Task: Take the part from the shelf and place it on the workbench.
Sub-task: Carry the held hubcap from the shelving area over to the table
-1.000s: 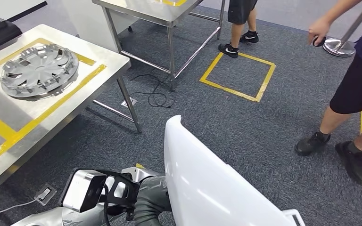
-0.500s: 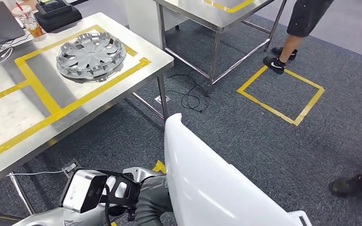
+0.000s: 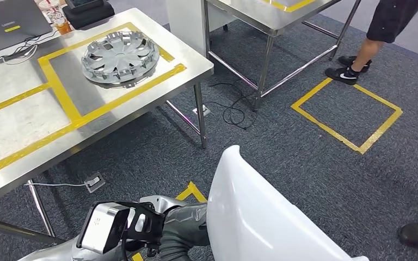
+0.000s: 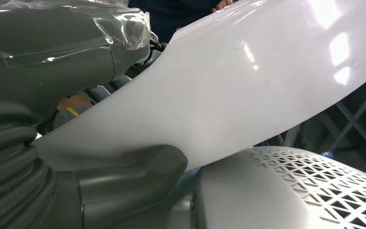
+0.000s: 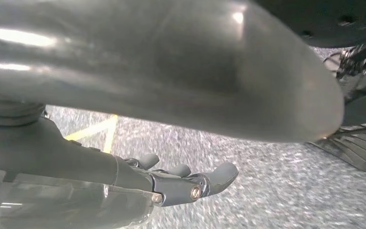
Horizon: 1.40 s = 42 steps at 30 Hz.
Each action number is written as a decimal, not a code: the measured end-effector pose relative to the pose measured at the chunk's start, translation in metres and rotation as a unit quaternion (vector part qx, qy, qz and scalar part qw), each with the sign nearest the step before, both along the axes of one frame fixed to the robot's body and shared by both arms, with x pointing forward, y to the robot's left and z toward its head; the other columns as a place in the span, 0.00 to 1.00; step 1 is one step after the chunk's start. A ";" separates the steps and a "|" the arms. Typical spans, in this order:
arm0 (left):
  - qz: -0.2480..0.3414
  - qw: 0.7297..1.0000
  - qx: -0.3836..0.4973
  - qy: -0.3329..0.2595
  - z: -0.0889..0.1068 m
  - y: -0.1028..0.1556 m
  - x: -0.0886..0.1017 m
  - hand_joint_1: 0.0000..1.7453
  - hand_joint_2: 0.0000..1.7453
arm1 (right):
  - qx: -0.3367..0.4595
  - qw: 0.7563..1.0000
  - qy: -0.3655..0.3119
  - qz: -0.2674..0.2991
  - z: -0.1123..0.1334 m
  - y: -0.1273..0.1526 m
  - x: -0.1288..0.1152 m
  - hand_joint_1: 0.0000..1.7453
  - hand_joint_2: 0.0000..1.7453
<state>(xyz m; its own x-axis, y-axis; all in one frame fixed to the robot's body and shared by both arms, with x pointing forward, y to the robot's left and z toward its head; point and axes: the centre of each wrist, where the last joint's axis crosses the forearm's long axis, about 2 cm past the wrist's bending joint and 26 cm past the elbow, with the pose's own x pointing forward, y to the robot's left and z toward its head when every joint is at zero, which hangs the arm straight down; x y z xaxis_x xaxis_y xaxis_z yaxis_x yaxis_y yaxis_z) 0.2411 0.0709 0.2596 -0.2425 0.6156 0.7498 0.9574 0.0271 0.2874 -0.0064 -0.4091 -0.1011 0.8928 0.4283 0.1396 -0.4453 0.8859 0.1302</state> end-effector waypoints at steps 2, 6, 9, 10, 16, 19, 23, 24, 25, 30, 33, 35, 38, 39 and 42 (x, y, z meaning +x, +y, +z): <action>0.014 1.000 0.006 0.001 -0.001 0.000 0.001 1.00 1.00 | 0.000 1.000 -0.001 -0.001 -0.001 0.003 0.001 0.00 0.00; 0.038 0.999 0.010 0.001 -0.001 0.002 0.006 1.00 1.00 | 0.000 1.000 -0.002 0.002 -0.002 0.008 0.004 0.00 0.00; 0.048 0.999 0.007 -0.002 -0.001 0.003 0.009 1.00 1.00 | -0.001 1.000 -0.004 0.007 -0.002 0.009 0.007 0.00 0.00; 0.049 0.999 0.006 -0.003 -0.001 0.002 0.009 1.00 1.00 | -0.002 1.000 -0.003 0.008 -0.002 0.008 0.007 0.00 0.00; 0.050 0.999 0.011 0.006 -0.006 0.001 0.008 1.00 1.00 | -0.007 1.000 0.003 0.011 0.000 0.002 0.003 0.00 0.00; 0.052 0.999 0.012 0.007 -0.007 0.002 0.008 1.00 1.00 | -0.007 1.000 0.003 0.012 0.000 0.001 0.003 0.00 0.00; 0.055 0.998 0.015 0.008 -0.009 0.004 0.009 1.00 1.00 | -0.009 1.000 -0.002 0.012 0.000 0.000 0.007 0.00 0.00; 0.055 0.998 0.015 0.008 -0.009 0.005 0.009 1.00 1.00 | -0.010 1.000 -0.002 0.012 0.000 0.000 0.007 0.00 0.00; 0.056 0.998 0.016 0.007 -0.008 0.005 0.009 1.00 1.00 | -0.011 1.000 -0.002 0.013 0.000 0.000 0.006 0.00 0.00; 0.060 0.998 0.020 0.011 -0.012 0.008 0.009 1.00 1.00 | -0.011 1.000 0.000 0.017 0.000 0.000 0.004 0.00 0.00; 0.066 0.998 0.018 0.009 -0.012 0.010 0.010 1.00 1.00 | -0.010 1.000 -0.002 0.018 0.000 0.000 0.005 0.00 0.00; 0.069 0.997 0.017 0.009 -0.011 0.011 0.011 1.00 1.00 | -0.011 1.000 -0.004 0.018 0.000 0.001 0.005 0.00 0.00; 0.073 0.997 0.014 0.010 -0.011 0.012 0.011 1.00 1.00 | -0.018 1.000 -0.013 0.016 0.000 0.001 0.009 0.00 0.00; 0.074 0.997 0.013 0.010 -0.010 0.012 0.011 1.00 1.00 | -0.020 1.000 -0.017 0.014 0.000 0.001 0.010 0.00 0.00; 0.074 0.997 0.011 0.012 -0.010 0.011 0.010 1.00 1.00 | -0.026 0.999 -0.023 0.009 0.000 0.000 0.011 0.00 0.00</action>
<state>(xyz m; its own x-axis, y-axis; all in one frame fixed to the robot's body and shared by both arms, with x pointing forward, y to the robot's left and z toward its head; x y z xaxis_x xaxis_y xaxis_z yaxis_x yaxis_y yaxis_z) 0.2515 0.0822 0.2495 -0.3119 0.5568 0.7699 0.9498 0.1628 0.2671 0.0042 -0.4088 -0.1013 0.8783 0.4511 0.1580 -0.4649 0.8832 0.0625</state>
